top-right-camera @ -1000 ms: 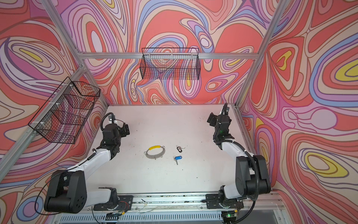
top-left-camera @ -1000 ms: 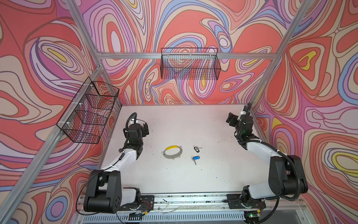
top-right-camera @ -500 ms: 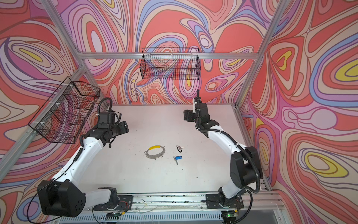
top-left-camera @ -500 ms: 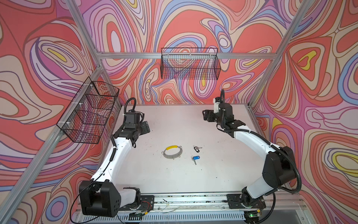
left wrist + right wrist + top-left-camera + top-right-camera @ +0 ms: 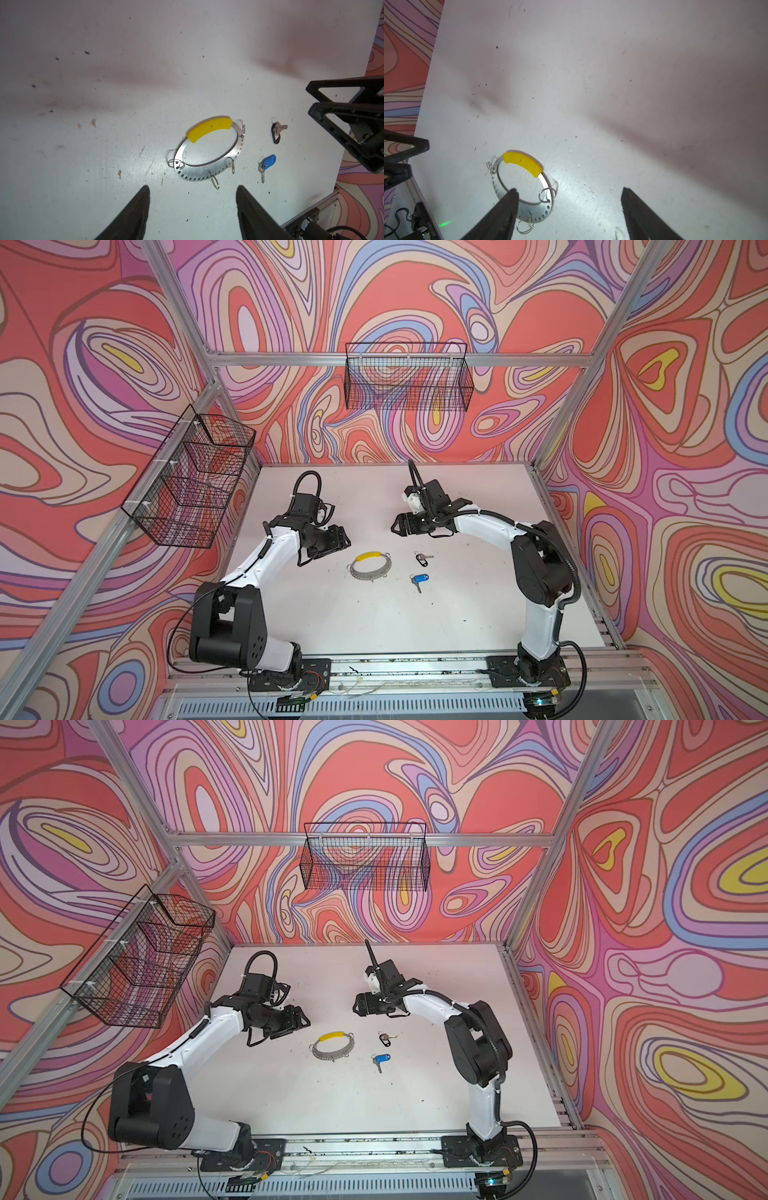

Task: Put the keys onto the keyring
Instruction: 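Move both grippers toward the silver ring with the yellow grip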

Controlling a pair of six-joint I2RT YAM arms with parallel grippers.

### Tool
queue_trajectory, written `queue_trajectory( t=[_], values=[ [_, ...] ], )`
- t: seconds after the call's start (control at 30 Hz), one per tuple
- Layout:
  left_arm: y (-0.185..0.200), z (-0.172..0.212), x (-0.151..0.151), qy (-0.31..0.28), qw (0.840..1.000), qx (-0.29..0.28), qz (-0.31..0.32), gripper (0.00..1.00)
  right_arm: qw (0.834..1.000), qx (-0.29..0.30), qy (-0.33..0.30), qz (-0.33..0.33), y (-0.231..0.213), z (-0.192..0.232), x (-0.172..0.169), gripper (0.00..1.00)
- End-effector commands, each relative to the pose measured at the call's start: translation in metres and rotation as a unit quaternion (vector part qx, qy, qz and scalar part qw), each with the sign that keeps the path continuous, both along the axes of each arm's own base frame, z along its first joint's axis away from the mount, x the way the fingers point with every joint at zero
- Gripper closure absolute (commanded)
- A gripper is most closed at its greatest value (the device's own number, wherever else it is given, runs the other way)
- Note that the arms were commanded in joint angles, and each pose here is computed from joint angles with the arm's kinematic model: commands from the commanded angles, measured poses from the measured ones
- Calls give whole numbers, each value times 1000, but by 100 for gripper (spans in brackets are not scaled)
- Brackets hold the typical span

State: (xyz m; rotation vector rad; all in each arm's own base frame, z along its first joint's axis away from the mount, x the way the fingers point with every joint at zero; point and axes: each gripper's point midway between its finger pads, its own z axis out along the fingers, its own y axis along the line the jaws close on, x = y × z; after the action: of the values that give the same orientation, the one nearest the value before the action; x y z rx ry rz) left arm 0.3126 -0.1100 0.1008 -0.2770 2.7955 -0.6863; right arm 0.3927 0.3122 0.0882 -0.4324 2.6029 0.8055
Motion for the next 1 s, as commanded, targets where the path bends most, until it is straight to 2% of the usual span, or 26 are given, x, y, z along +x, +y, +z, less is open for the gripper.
queue_trajectory(
  t=[0.0,0.17,0.3,0.43,0.73,0.97],
  values=[
    [-12,-17,-16,39,999,-34,9,33,999,-8,39,37,23,-6,-25,20],
    [-24,-39,-23,55,997,-53,24,35,995,-35,77,53,35,-24,-47,20],
    [-28,-52,-26,60,997,-37,29,37,993,-49,95,56,36,-35,-57,21],
    [-26,-65,-29,70,996,-35,52,46,991,-50,110,59,40,-45,-61,21],
    [-22,-81,-29,74,994,-28,71,49,988,-35,132,65,50,-58,-68,23],
    [-27,-94,-29,76,993,-45,79,57,984,-6,160,75,60,-62,-79,24]
  ],
)
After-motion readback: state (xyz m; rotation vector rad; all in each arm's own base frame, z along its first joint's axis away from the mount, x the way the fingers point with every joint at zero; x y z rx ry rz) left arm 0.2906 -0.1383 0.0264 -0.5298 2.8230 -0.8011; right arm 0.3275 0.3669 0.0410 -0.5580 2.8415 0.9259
